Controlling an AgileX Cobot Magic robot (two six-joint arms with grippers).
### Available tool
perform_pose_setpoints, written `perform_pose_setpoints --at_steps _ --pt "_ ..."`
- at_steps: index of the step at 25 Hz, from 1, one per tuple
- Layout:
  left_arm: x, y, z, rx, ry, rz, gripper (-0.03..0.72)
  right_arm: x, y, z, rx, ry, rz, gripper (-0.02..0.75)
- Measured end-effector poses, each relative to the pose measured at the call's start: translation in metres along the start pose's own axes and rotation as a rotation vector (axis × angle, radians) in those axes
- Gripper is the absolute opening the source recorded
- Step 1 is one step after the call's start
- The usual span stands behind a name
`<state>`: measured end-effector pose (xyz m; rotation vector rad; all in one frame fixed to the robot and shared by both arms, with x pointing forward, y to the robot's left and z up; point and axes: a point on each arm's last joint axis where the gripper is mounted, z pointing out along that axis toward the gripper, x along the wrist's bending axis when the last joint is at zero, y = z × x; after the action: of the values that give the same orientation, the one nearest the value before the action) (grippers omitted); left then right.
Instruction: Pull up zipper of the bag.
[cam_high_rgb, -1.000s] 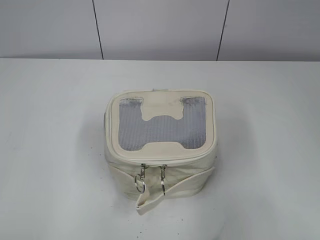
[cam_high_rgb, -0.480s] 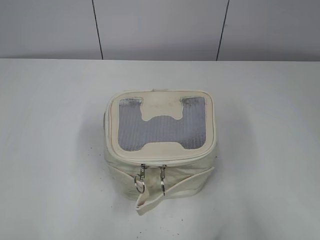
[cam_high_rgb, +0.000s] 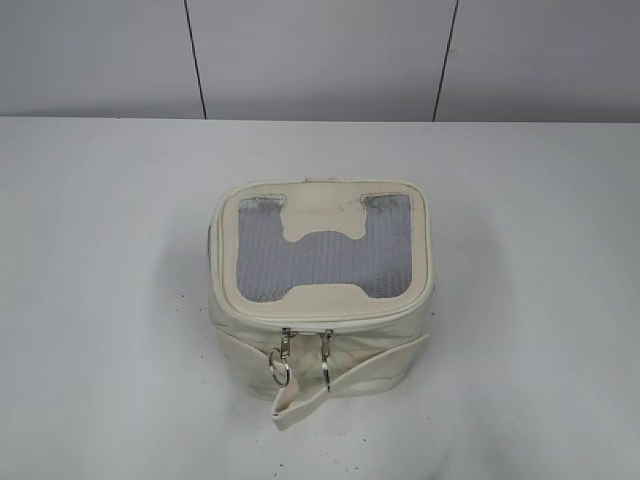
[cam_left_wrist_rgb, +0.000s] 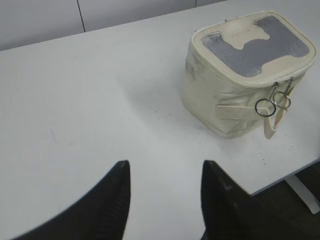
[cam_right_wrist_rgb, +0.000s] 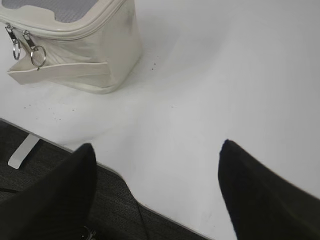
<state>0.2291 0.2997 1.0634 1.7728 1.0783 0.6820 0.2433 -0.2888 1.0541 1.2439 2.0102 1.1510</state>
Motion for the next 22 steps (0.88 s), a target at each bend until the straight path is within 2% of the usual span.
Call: perform_pose_setpoints --at_steps 17,19,22 --pt "-0.0001 0.0 0.0003 -0.001 0.005 -0.003 0.358 0.0 0.0 0.0 0.0 -0.001 -0.001 0.587" --pt "-0.0005 0.0001 0.0005 -0.002 0.036 -0.018 0.358 0.0 0.0 0.0 -0.001 -0.019 0.012 0.587" --pt "-0.0013 0.0004 0.001 -0.003 0.129 -0.063 0.358 -0.0009 0.0005 0.0007 -0.003 -0.106 0.064 0.587"
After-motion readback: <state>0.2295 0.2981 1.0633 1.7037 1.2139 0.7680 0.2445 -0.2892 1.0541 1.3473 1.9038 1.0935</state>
